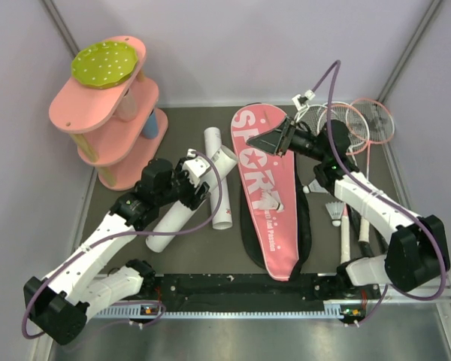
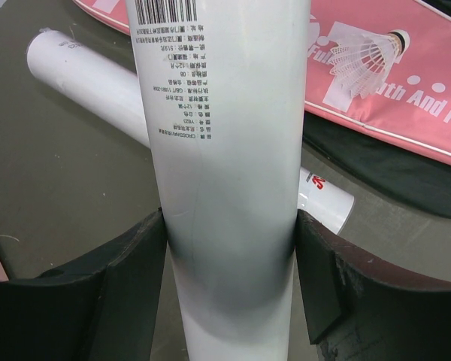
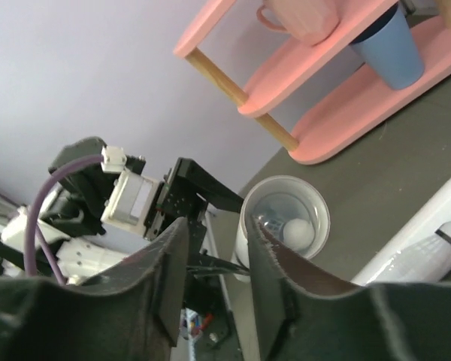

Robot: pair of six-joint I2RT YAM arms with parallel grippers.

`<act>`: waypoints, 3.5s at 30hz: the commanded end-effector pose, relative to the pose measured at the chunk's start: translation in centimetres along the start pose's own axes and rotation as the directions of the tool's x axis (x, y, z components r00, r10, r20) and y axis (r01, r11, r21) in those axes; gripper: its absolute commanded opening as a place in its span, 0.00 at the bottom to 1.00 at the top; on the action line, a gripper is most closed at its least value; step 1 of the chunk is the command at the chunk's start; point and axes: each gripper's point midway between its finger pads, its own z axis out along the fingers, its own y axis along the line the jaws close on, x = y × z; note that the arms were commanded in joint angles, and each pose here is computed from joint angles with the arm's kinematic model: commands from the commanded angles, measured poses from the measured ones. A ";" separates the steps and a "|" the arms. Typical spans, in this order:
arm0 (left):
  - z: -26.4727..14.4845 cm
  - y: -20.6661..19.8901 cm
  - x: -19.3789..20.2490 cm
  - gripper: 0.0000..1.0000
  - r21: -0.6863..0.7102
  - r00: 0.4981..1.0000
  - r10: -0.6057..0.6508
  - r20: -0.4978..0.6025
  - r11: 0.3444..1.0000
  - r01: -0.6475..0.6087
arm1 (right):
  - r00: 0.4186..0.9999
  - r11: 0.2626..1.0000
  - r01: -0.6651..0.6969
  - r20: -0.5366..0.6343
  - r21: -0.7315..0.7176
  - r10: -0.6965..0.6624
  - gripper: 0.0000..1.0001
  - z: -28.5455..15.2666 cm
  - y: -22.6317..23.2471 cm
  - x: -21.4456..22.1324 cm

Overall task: Pack up the badminton gear
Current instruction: Open the lid of the shuttle tube, then place the lid at the center of the board, then pick up the shuttlecock at the center of the board.

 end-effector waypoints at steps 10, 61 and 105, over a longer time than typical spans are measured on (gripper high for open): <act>-0.4 0.0 -1.9 0.00 0.001 0.997 0.011 0.073 1.000 -0.011 | 0.967 0.977 0.196 -0.150 -0.079 -0.206 0.40 3.6 2.8 2.3; -4.6 5.2 -4.7 0.00 -0.318 0.977 -0.095 0.191 0.936 0.153 | 0.958 0.891 0.270 -0.196 0.364 -0.210 0.00 -0.4 -0.1 5.1; -11.1 2.8 -8.8 0.00 -0.237 0.863 -0.004 0.506 0.961 0.144 | 0.884 -0.032 0.460 -0.455 0.887 0.112 0.80 -12.1 -13.5 16.5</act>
